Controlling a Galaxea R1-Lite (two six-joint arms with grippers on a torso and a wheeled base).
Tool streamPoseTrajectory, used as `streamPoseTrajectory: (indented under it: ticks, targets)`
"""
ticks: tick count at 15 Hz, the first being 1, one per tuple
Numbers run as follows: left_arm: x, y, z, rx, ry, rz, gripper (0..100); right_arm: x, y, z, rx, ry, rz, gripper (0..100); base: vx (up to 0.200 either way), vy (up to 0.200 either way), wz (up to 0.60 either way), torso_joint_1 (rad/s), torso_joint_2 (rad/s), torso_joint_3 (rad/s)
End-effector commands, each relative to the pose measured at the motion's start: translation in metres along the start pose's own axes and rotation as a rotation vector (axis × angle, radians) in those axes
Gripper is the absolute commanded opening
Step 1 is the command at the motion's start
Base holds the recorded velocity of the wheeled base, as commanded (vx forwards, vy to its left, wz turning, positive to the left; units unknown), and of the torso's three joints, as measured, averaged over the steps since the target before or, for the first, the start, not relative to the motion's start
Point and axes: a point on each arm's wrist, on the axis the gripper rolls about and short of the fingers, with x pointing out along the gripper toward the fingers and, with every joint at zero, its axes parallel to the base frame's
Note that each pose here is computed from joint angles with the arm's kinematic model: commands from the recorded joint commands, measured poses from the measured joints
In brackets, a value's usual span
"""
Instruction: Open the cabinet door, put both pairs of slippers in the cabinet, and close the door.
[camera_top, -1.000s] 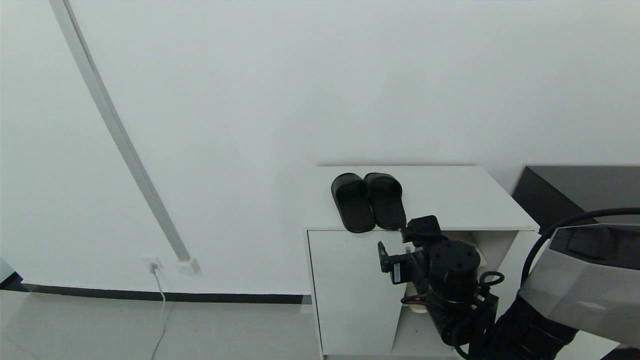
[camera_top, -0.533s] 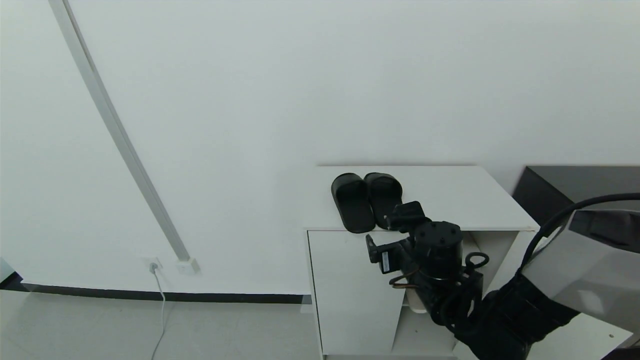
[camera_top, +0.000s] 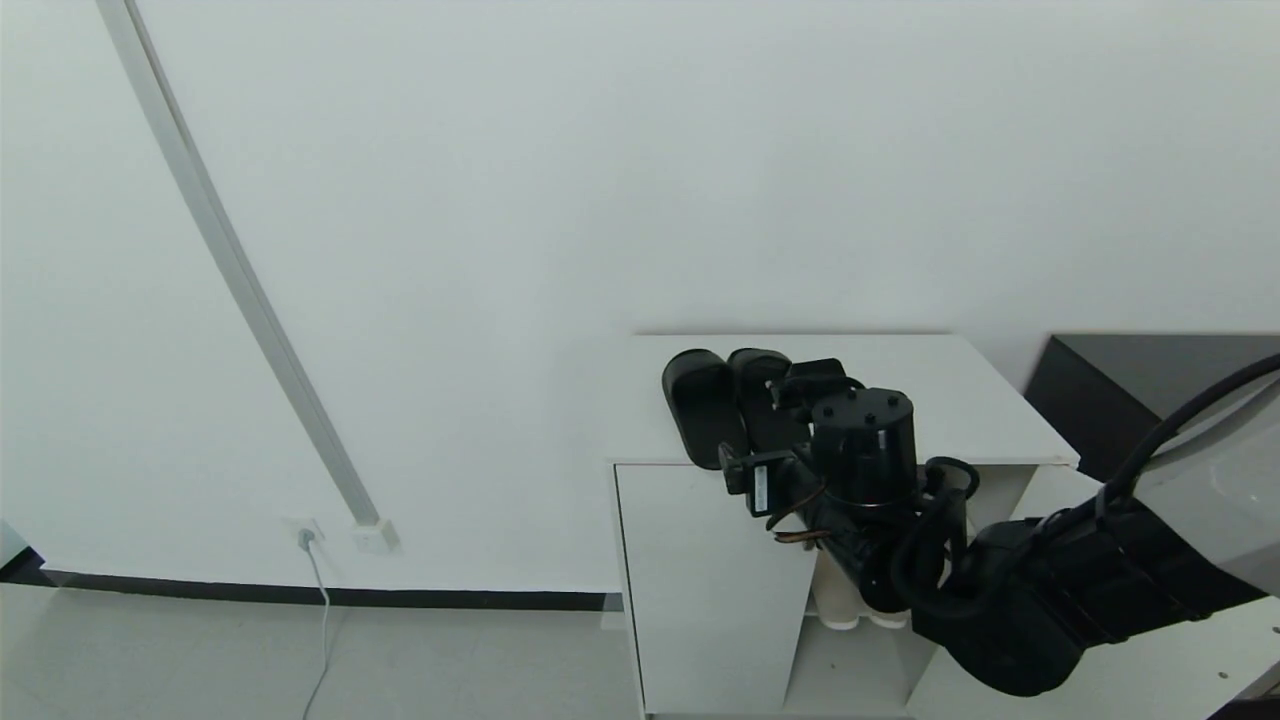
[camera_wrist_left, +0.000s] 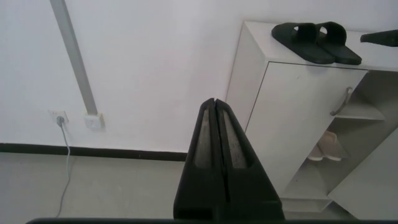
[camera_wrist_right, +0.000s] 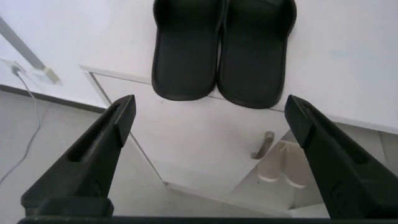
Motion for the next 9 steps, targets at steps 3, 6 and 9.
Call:
streamPoseTrajectory:
  ticks: [3, 6, 9]
  targets:
    - [0.0, 0.0, 0.0, -0.001, 0.0, 0.001, 0, -0.003, 0.001, 0.001, 0.0, -0.003, 0.006, 100, 0.2, 0.0, 0.0, -0.004, 0.0, 0.004]
    - [0.0, 0.0, 0.0, -0.001, 0.0, 0.001, 0, 0.0, 0.002, -0.007, -0.011, 0.016, 0.003, 100, 0.2, 0.0, 0.0, 0.009, 0.0, 0.002]
    - [0.0, 0.0, 0.0, -0.001, 0.0, 0.001, 0, 0.003, 0.003, -0.014, -0.011, 0.026, 0.0, 100, 0.2, 0.0, 0.0, 0.001, 0.0, 0.002]
